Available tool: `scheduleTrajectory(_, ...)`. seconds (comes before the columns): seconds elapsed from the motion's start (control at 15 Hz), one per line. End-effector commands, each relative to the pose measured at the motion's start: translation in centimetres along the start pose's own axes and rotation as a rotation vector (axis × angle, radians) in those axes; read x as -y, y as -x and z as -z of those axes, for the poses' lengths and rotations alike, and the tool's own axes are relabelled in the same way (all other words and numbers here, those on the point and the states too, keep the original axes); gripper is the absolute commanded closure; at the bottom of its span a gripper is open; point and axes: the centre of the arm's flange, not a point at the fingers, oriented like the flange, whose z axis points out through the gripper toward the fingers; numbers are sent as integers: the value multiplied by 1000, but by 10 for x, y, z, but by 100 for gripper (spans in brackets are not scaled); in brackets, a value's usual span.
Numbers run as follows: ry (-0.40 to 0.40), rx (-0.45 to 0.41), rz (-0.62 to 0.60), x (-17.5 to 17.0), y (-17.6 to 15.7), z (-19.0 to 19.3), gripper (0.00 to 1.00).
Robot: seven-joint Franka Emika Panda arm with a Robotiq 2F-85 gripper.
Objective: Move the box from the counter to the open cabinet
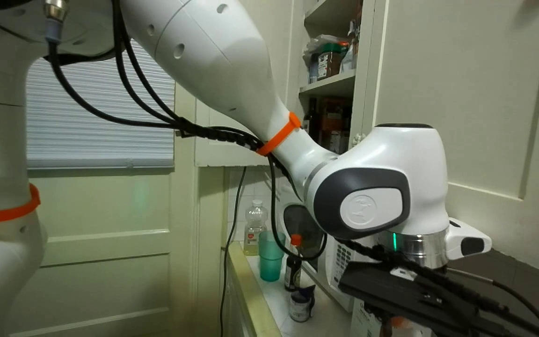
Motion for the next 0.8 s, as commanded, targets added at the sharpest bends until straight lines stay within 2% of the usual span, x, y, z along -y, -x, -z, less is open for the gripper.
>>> scheduleTrajectory(0.0,-17,-105,165,4,9,-15,0)
scheduleTrajectory(0.4,-86,-154,391,5,14,-32,0)
scheduleTrajectory(0.73,-71,-162,453,-11,22,-47,0)
